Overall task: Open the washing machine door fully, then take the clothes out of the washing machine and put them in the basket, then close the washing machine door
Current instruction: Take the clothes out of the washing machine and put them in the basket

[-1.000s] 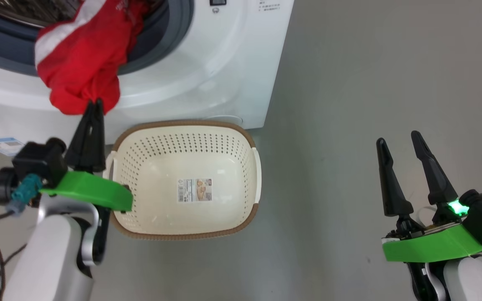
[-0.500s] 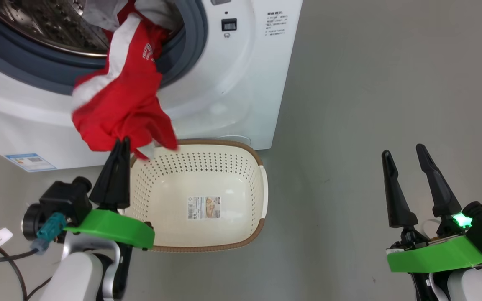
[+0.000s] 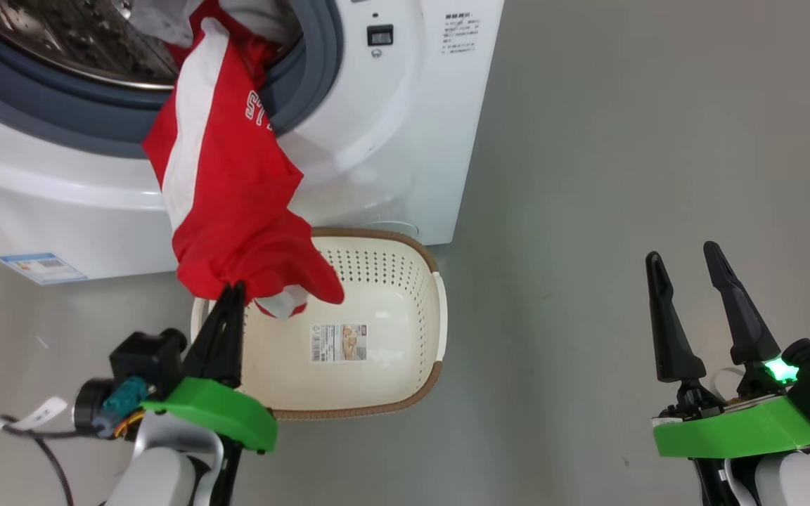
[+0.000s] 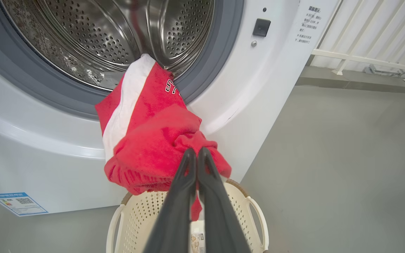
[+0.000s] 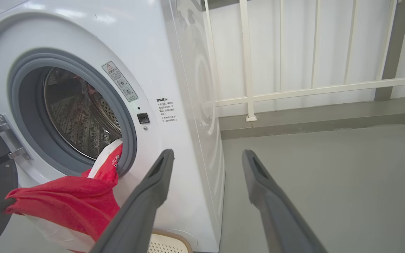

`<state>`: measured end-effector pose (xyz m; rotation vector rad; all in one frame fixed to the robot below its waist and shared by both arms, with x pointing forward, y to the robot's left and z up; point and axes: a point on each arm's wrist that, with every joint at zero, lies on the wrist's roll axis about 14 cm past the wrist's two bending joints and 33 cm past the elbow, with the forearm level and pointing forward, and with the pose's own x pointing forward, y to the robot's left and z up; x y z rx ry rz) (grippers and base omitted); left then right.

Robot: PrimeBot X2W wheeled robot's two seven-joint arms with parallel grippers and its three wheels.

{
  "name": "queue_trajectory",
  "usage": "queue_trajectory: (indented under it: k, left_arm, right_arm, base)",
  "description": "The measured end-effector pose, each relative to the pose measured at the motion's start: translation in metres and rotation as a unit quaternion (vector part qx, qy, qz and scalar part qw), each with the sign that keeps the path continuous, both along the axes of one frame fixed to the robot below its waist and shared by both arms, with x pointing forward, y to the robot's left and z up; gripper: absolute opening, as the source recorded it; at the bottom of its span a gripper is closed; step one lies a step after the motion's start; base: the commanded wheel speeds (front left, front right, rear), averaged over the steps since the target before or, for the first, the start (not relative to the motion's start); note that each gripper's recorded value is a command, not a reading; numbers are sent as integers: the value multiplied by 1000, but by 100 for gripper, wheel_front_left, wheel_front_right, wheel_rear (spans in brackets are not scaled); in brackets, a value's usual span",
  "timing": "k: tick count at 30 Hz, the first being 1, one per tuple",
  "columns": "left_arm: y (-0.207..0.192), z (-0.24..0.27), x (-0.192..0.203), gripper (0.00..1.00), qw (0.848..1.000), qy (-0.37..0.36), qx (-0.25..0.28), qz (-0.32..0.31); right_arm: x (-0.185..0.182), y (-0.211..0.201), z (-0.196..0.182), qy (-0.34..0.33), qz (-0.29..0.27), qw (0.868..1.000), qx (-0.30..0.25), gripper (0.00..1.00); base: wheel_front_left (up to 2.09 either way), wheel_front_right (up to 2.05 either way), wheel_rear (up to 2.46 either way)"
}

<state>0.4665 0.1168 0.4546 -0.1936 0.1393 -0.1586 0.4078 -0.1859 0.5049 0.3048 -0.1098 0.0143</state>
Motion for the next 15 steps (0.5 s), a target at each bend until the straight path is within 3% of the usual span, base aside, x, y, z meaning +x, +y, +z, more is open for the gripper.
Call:
queue_trajectory:
  k: [15]
  left_arm:
    - [-19,-84,25,0,994,107,8,-27]
  right_arm:
    - [16,1,-28,33,3,999,-1,100]
  base:
    - [0,0,0]
